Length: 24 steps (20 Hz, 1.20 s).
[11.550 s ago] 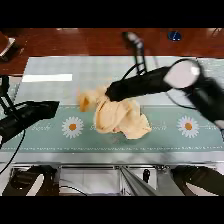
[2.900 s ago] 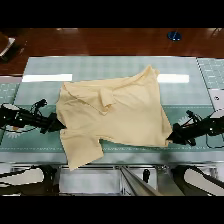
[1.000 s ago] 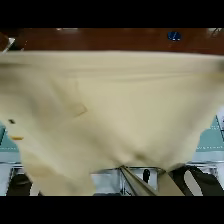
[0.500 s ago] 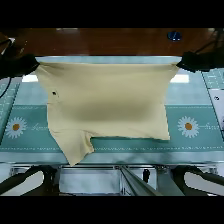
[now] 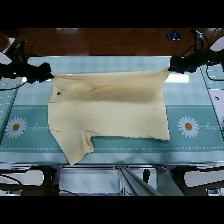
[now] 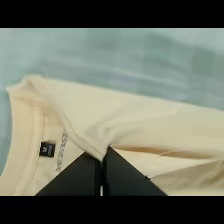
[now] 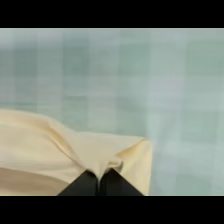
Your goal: Fold the shirts.
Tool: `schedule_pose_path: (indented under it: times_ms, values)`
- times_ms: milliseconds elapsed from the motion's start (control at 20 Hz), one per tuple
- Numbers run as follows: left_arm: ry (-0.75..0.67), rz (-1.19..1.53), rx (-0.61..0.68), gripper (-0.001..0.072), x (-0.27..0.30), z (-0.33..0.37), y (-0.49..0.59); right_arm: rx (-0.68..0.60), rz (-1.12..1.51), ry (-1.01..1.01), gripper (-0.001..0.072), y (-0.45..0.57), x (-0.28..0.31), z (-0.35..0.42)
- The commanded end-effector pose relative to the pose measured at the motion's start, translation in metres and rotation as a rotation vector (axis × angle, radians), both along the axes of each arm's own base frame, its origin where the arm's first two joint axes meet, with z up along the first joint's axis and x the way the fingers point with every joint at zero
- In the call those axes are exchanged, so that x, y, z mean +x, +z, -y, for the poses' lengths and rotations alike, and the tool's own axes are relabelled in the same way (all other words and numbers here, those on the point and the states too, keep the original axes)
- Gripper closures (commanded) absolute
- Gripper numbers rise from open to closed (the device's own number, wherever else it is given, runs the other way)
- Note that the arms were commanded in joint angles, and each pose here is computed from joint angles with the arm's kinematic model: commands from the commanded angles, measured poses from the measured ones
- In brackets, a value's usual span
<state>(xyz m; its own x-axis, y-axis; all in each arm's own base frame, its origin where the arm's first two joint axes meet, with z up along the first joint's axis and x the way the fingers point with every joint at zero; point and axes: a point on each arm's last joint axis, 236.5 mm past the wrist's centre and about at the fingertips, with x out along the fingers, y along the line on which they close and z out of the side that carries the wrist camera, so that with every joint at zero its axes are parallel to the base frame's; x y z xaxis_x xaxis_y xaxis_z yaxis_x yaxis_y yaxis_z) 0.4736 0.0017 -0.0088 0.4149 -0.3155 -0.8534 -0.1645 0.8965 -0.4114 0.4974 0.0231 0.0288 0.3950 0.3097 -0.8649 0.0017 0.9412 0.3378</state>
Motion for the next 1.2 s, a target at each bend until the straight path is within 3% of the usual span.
schedule_pose_path:
  times_ms: [0,100,600,650,700,750,900,1050,1150]
  values:
    - [-0.145,-0.15,0.004,0.069,-0.042,0.001,-0.024,-0.044,-0.125,0.05,0.0688,-0.016,-0.027,0.007]
    - [-0.197,-0.192,-0.006,0.069,-0.057,0.003,-0.027,-0.042,-0.189,0.076,0.0688,-0.026,-0.044,0.006]
    - [-0.166,-0.185,0.03,0.0687,-0.056,-0.003,-0.048,0.036,-0.326,0.016,0.0673,-0.1,-0.083,-0.008]
    - [-0.166,-0.199,0.022,0.0598,-0.06,-0.002,-0.048,0.043,-0.338,-0.012,0.0492,-0.099,-0.084,-0.008]
    - [-0.177,-0.219,0.015,0.0322,-0.065,0.0,-0.048,0.05,-0.361,-0.009,0.0302,-0.099,-0.089,-0.009]
    - [-0.184,-0.246,0.006,0.0202,-0.072,0.001,-0.048,0.056,-0.393,-0.003,0.0296,-0.099,-0.097,-0.009]
    - [-0.195,-0.336,-0.037,0.0202,-0.097,0.003,-0.045,0.075,-0.448,-0.015,0.0296,-0.082,-0.12,0.015]
    - [-0.169,-0.32,-0.032,0.0202,-0.132,-0.012,-0.046,0.079,-0.321,-0.109,0.0296,-0.056,-0.138,0.044]
    - [-0.04,-0.321,-0.046,0.0202,-0.172,-0.032,-0.059,0.15,-0.22,-0.219,0.0296,-0.05,-0.164,0.052]
